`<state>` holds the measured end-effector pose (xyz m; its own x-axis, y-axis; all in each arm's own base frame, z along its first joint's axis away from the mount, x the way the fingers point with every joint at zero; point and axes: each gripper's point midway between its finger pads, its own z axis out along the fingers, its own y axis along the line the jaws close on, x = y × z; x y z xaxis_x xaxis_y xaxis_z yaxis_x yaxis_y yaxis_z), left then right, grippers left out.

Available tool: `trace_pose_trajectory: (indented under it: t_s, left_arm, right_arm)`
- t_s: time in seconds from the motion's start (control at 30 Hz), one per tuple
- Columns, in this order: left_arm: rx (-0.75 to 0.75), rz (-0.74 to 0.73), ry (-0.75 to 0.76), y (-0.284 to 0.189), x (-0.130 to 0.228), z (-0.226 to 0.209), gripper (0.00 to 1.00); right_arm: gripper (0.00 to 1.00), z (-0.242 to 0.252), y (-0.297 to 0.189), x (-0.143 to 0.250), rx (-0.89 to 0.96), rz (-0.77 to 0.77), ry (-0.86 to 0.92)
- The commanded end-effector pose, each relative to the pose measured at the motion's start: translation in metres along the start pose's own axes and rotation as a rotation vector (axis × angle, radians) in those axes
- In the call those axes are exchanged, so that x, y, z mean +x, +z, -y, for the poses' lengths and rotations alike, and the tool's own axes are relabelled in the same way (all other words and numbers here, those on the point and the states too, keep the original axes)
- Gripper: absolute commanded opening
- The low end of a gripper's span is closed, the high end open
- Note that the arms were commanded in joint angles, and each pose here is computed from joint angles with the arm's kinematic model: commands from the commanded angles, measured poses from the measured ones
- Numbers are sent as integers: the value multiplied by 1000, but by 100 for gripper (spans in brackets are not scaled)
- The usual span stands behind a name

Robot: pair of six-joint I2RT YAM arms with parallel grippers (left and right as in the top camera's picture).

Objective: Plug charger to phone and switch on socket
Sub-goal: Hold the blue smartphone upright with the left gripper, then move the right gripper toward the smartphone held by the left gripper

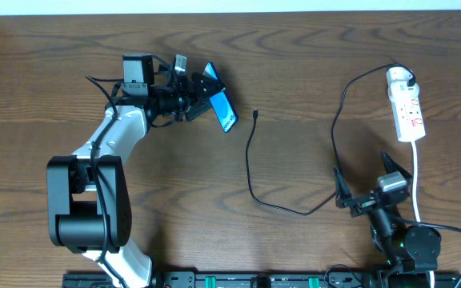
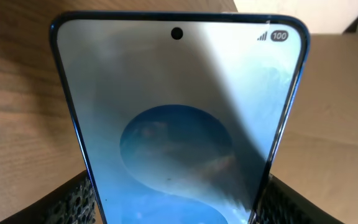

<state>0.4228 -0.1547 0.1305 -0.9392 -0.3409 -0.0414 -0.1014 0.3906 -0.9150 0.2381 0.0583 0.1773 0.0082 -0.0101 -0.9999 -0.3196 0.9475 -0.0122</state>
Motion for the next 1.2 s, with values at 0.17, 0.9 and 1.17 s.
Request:
trace_pose_trajectory:
  t_s: [0.17, 0.9, 1.17]
  left_arm:
    - [36, 10, -195, -9, -4, 22, 64]
    - [-19, 98, -459, -9, -17, 9, 63]
    - [-15, 99, -546, -9, -17, 9, 63]
  right_arm:
    - [99, -21, 6, -19, -126, -57, 126]
    - [99, -76, 113, -65, -592, -485, 353]
    - [99, -118, 141, -55, -706, -569, 340]
